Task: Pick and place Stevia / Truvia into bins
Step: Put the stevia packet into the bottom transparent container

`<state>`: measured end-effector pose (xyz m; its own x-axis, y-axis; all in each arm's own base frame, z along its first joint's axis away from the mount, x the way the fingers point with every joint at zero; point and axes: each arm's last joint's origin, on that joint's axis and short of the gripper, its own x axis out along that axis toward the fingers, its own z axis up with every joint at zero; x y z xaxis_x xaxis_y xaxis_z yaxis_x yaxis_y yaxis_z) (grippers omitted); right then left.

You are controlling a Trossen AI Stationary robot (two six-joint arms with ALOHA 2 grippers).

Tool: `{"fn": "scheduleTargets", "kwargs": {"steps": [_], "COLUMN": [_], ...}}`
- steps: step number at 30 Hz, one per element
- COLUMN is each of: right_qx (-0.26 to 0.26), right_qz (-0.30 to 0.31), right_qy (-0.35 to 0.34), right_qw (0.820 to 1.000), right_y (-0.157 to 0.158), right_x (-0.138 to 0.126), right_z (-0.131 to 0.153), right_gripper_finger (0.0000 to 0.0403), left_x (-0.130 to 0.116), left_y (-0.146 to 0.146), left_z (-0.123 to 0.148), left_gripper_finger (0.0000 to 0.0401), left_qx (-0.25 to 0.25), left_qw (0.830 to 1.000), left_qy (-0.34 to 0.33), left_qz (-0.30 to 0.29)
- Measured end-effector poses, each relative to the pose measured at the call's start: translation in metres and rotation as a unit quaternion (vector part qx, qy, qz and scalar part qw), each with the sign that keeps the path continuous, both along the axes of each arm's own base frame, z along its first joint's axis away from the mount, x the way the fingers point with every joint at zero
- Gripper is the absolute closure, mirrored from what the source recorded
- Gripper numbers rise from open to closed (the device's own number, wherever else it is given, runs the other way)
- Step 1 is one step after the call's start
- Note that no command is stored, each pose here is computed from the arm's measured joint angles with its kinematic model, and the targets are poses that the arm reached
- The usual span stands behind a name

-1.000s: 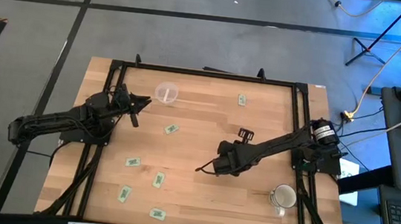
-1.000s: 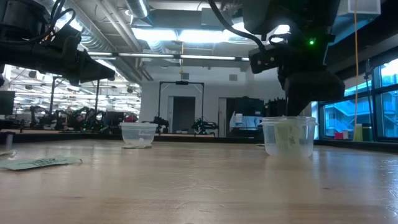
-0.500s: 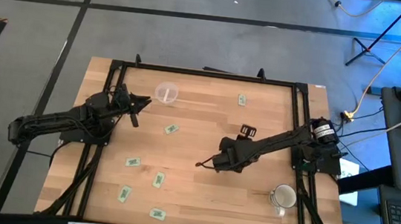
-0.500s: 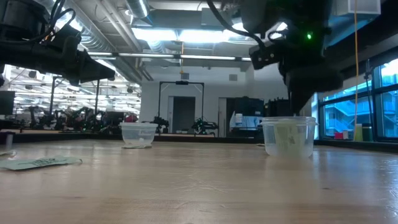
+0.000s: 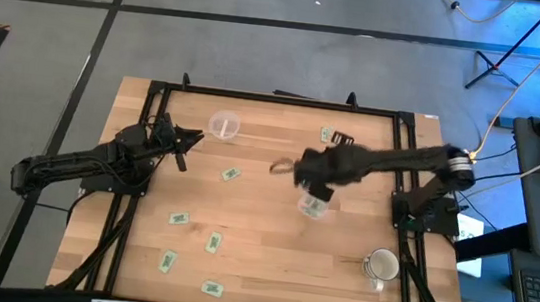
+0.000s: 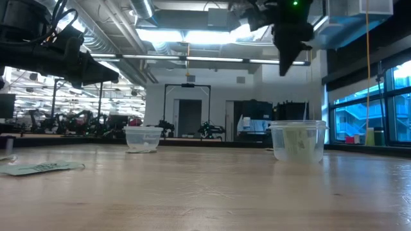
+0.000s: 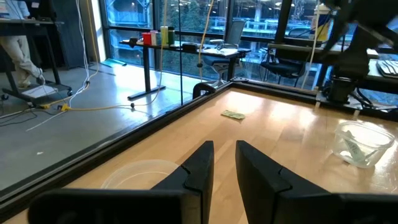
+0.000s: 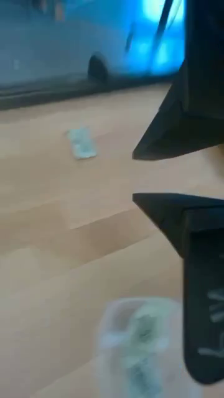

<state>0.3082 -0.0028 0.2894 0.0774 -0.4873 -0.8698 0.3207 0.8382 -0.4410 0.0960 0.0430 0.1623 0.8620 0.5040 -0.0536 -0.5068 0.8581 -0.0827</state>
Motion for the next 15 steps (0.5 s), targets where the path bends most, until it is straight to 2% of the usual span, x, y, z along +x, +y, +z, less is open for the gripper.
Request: {"fn": "scheduleTargets", "kwargs": {"steps": [5,9,15], "right_qx": [-0.003,0.004,0.085], "right_qz": [-0.024,0.02,0.065], "right_qy": [-0.096,-0.072,-0.064], "right_qw": [0.995,0.997,0.992], "right_y": [-0.042,-0.062,-0.088], "right_x": [-0.006,-0.009,-0.004], "right_z": [0.009,0.002,-0.027], "right_gripper_finger": [0.0305,0.0305,0.0305], "left_x": [0.0,0.0,0.0], "left_y": [0.0,0.0,0.0], "left_z": [0.0,0.0,0.0], "left_gripper_finger": [0.0338,0.0338,0.0338], "left_qx": [0.0,0.0,0.0], "left_qw": [1.0,1.0,1.0], "left_qy": [0.0,0.0,0.0], "left_qz": [0.0,0.0,0.0]}}
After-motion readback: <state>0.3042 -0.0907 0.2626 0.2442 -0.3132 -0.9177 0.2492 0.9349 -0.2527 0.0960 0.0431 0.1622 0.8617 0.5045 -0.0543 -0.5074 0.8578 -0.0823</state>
